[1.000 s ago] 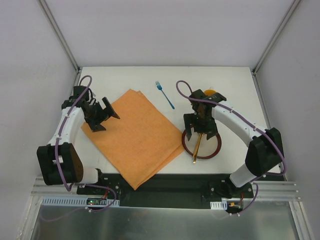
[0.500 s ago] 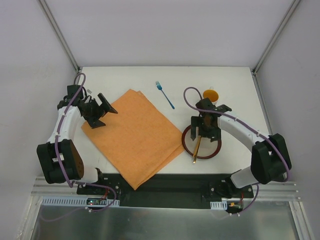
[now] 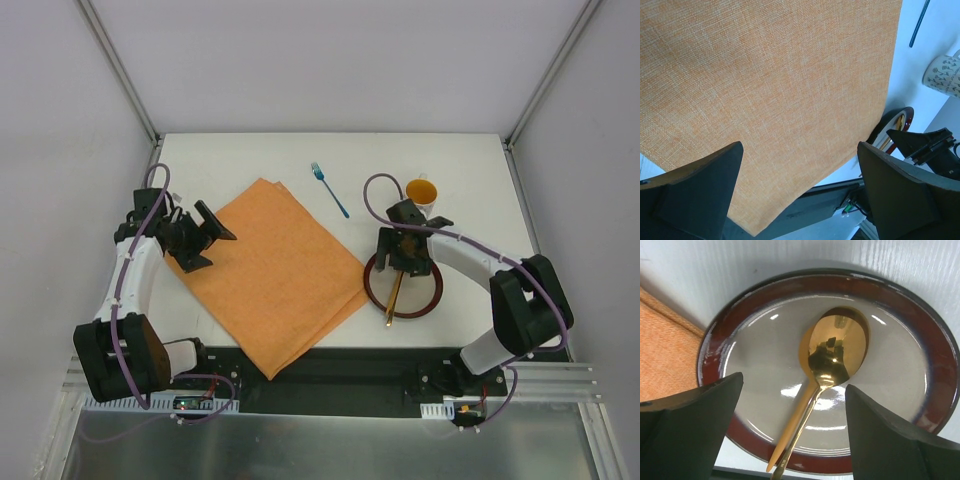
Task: Set the dinner table for one person
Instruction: Pick up the spoon from the center of the board, then place the spoon at the center of the board, then pick up the cup at the center of the board, then place the cup at the corner of the board.
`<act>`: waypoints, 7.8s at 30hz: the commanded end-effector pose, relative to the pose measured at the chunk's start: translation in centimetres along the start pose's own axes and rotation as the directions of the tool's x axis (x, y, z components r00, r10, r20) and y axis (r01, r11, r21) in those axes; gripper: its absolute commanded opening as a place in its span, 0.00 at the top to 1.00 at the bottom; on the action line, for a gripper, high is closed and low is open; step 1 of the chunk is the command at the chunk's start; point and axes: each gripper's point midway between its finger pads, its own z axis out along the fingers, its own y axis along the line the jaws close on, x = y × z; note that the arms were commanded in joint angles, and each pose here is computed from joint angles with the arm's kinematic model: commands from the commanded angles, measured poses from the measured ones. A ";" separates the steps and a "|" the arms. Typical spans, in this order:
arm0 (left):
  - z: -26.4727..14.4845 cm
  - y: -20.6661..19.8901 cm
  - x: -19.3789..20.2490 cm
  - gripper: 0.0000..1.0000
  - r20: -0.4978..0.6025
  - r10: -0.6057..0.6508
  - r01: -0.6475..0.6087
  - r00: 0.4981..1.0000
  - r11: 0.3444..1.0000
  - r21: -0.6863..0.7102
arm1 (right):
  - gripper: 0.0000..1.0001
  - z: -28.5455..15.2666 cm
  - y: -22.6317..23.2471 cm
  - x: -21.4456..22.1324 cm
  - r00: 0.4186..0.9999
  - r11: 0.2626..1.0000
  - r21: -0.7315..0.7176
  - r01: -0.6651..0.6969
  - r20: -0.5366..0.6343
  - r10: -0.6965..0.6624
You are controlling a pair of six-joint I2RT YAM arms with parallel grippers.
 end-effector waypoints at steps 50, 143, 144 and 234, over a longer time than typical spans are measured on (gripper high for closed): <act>1.0 -0.8 2.9 0.01 -0.015 0.024 -0.025 1.000 0.999 -0.039 | 0.99 -3.7 11.6 -16.5 0.964 0.948 -0.174 0.265 0.079 -0.255; 2.6 -4.4 4.1 0.01 -0.034 0.153 -0.149 0.988 0.984 0.094 | 0.39 -11.3 -2.4 -24.0 0.872 0.989 0.054 0.139 0.467 -0.148; 2.6 -4.9 3.9 0.01 -0.030 0.155 -0.151 0.987 0.983 0.105 | 0.40 -11.1 -2.9 -23.9 0.878 0.991 0.048 0.127 0.460 -0.135; 5.9 -7.3 6.5 0.01 -0.202 0.270 -0.245 0.941 0.959 0.140 | 0.99 -8.1 -29.8 -19.7 0.805 0.794 0.279 -0.539 0.447 0.389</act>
